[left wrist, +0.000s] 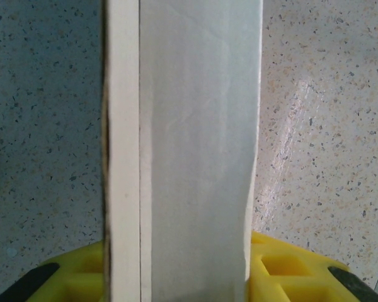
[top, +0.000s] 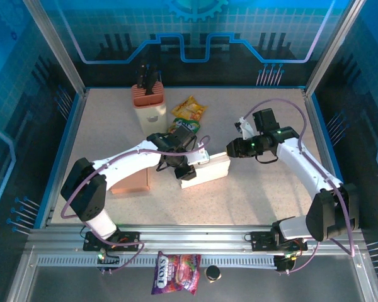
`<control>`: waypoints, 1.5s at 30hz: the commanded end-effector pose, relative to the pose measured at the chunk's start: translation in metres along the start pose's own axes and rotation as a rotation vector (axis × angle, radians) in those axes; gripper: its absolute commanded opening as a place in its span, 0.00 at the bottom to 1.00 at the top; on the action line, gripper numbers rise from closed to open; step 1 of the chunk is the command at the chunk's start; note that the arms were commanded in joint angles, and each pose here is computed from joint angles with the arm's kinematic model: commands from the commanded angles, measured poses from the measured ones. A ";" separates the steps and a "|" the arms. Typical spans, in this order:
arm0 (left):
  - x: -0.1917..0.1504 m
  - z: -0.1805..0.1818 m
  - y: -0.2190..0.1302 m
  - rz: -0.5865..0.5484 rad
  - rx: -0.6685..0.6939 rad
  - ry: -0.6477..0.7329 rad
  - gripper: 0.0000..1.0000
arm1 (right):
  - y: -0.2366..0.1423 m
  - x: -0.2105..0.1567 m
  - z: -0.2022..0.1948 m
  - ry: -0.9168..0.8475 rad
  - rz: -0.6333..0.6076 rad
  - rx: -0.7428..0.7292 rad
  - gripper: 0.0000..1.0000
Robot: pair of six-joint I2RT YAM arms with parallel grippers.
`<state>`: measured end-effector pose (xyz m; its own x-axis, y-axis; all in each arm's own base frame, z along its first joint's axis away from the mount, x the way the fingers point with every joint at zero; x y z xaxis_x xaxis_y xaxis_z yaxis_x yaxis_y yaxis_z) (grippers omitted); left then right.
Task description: Fold the paper box
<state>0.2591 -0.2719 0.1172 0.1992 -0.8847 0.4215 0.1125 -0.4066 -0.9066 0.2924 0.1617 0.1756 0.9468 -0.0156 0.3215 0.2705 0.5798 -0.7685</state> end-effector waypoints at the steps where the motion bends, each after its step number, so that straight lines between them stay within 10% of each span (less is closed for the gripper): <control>1: -0.005 -0.008 -0.001 0.009 -0.046 0.007 0.34 | 0.001 -0.004 -0.001 -0.074 0.031 -0.067 0.32; 45: 0.002 -0.003 -0.001 -0.003 -0.040 -0.010 0.33 | 0.004 -0.002 -0.004 -0.191 -0.009 -0.314 0.00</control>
<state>0.2578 -0.2727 0.1174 0.2035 -0.8820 0.4251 0.1029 -0.4125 -0.9051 0.2970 0.1630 0.1652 0.9095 0.1539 0.3862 0.3166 0.3455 -0.8834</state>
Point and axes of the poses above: each hand's point on the last joint's axis, 136 mm out from that joint toward the fingers, its own y axis out along the fingers, its own z axis along the line the jaws close on, x = y × z, the point moved 1 cm from there along -y, back along the fingers, and after that the axes turned 10 degrees about y, right-handed, at the moved point
